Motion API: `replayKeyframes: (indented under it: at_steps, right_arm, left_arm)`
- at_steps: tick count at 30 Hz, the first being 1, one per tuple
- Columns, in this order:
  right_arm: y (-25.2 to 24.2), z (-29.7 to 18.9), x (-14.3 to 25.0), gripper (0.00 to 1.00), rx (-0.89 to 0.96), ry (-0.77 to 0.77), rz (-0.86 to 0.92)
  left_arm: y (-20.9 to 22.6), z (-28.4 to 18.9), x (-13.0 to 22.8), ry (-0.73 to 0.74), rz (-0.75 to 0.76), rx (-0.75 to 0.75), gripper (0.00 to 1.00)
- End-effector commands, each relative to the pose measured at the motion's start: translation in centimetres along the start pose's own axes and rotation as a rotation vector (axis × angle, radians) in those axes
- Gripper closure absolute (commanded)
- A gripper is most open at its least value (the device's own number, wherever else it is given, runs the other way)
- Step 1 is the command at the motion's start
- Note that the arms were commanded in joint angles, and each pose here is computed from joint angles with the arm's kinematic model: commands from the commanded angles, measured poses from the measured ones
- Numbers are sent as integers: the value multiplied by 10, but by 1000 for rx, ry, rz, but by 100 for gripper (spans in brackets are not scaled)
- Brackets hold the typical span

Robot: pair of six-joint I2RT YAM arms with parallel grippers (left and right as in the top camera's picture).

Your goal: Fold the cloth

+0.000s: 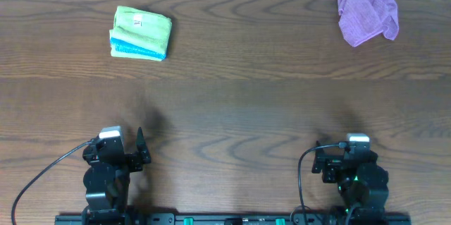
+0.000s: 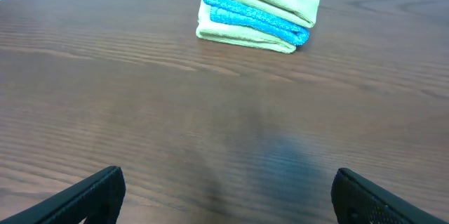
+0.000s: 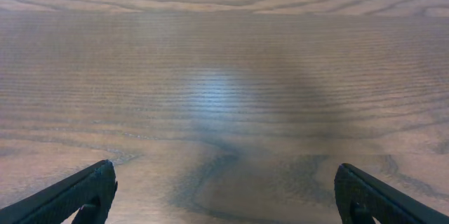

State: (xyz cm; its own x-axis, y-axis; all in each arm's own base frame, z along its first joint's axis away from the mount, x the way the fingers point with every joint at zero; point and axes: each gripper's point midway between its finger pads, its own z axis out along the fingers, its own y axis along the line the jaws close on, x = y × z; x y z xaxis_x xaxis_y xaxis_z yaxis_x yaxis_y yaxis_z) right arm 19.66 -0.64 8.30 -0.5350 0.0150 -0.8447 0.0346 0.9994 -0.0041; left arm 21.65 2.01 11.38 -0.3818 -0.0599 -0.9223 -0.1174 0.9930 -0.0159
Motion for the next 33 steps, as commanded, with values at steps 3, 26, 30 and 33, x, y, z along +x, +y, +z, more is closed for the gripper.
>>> replayKeyframes:
  at_steps: [3,26,30,33]
  right_arm:
    - [-2,1,3,1,12,4,-11]
    - [-16,-1,-33,1,66,-31,233]
    - [-31,-2,-74,1,123,19,277]
    - [-44,1,-118,1,158,71,298]
  left_arm:
    - [2,2,8,18,10,-14,5]
    - [2,2,8,18,10,-14,5]
    - [2,2,8,18,11,-14,5]
    - [2,2,8,18,11,-14,5]
